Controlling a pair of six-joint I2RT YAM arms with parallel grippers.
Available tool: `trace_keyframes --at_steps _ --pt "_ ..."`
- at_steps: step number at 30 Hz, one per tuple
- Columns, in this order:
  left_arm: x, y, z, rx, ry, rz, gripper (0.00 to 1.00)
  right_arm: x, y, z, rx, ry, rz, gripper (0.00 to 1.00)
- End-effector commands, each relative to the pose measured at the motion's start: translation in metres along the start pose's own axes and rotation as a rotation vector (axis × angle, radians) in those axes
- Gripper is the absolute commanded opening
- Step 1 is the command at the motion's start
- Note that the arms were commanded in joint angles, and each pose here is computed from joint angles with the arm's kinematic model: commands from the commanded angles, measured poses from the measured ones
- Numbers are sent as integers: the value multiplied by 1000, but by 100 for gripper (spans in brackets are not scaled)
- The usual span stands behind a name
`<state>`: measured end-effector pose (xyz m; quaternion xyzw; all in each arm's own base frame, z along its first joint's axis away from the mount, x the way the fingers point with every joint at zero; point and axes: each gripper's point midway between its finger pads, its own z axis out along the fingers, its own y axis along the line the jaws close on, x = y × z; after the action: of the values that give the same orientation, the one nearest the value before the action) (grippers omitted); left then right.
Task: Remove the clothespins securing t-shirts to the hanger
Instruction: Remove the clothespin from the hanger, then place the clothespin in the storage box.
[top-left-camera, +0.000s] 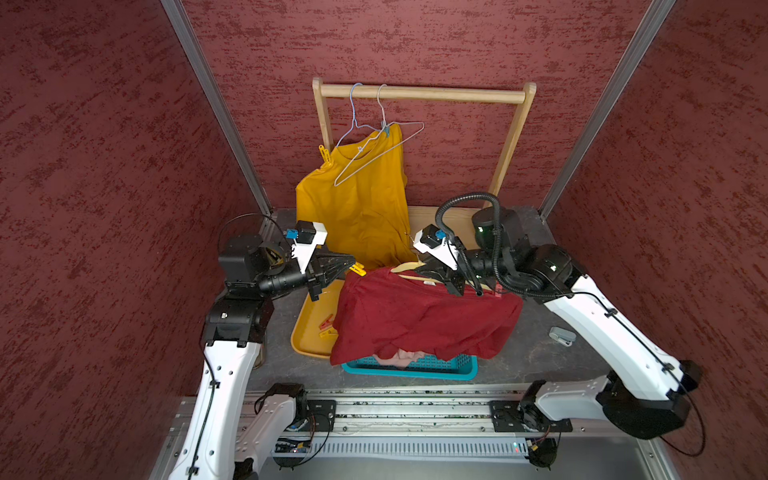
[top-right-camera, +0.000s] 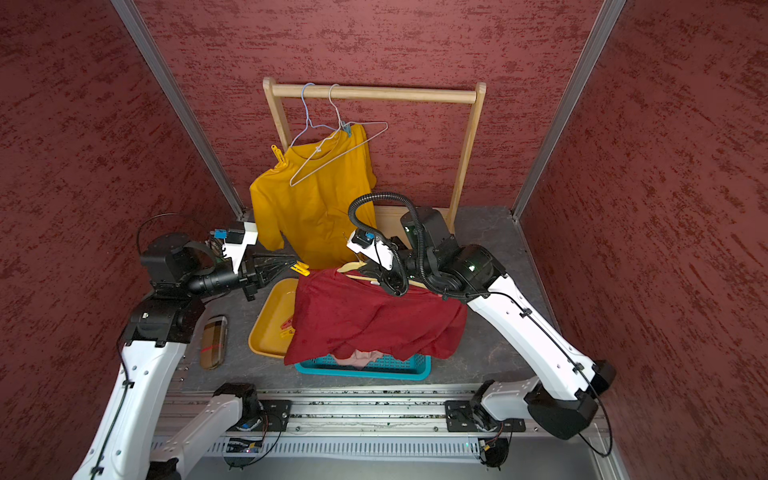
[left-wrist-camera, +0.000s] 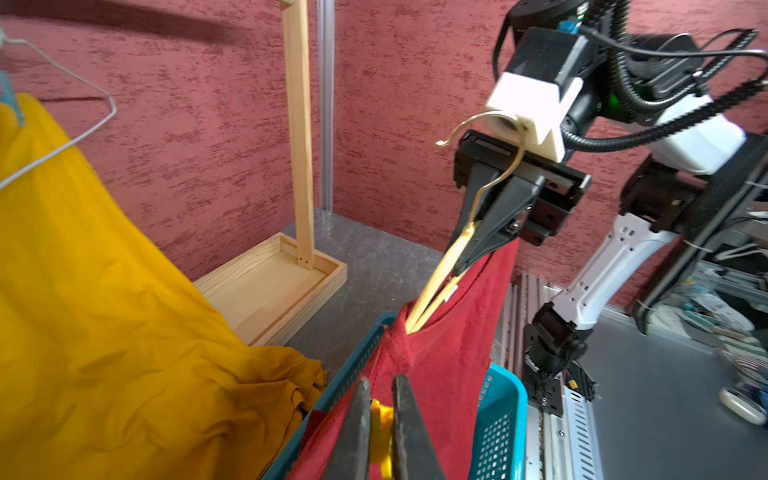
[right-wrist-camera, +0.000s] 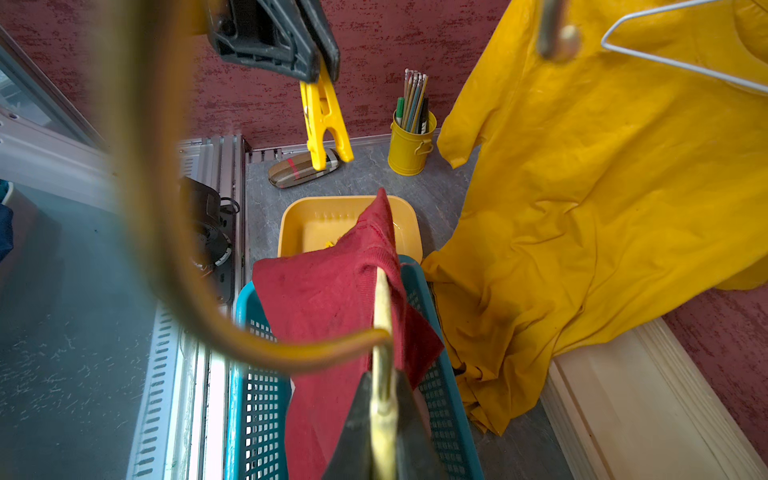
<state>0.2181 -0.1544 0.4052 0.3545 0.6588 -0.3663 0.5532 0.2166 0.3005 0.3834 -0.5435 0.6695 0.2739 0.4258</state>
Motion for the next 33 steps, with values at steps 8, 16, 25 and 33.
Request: trace_keyframes --at_steps 8,16,25,33 --pt "59 69 -31 -515 149 -123 0 -22 -10 -22 107 -97 -39 0" --pt "116 83 -40 -622 255 -206 0 -26 -11 -28 128 -122 -37 0" --pt "173 100 -43 -693 366 -257 0 -22 -17 -22 150 -115 -34 0" --pt "201 111 -39 -706 422 -293 17 -21 -20 -19 159 -110 -16 0"
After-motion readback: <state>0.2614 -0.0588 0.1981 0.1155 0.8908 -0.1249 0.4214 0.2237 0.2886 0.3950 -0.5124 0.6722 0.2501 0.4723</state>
